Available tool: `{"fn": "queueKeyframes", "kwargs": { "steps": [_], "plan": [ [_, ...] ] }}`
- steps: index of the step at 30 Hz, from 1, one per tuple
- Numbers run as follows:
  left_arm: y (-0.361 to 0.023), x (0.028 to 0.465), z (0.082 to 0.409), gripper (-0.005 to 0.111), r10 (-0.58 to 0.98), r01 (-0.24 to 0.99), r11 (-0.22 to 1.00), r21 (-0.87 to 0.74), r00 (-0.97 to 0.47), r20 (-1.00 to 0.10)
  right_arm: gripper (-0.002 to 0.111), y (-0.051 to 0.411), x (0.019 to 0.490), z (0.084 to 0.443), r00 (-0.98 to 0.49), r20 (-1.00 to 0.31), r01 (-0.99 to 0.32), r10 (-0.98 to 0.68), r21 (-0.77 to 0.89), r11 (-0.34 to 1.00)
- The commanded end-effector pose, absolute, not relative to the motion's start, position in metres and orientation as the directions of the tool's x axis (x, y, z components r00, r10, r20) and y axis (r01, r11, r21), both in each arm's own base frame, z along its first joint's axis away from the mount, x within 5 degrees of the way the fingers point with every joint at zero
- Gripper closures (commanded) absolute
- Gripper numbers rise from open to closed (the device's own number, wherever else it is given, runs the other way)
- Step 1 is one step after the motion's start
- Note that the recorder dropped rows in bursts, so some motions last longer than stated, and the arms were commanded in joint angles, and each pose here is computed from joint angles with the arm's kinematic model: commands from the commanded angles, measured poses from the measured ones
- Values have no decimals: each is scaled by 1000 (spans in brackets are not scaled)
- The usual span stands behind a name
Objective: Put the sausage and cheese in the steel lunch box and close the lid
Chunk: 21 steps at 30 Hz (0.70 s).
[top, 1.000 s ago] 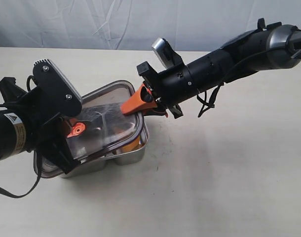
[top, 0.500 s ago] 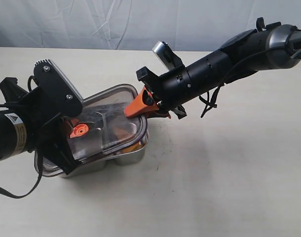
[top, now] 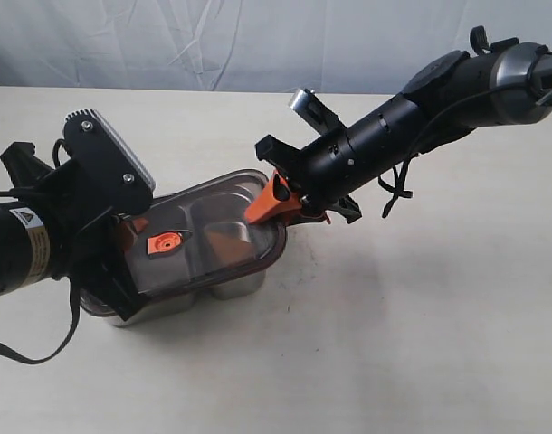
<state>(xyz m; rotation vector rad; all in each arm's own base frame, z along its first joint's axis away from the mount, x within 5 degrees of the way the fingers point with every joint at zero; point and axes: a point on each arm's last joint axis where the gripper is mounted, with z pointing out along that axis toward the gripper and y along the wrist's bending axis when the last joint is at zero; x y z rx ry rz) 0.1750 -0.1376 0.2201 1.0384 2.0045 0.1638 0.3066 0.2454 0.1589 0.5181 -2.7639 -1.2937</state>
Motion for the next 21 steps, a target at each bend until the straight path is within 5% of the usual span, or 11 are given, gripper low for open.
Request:
{"fn": "queueKeyframes", "kwargs": {
  "steps": [1,21],
  "plan": [
    [-139,175,219,78,718,618,646,449,-292,-632,109,238,315,150,-929,-184,-360,-322,654,665],
    [-139,175,219,78,718,619,646,448,-291,-633,109,254,311,147,-898,-274,-440,-344,582,684]
  ]
}}
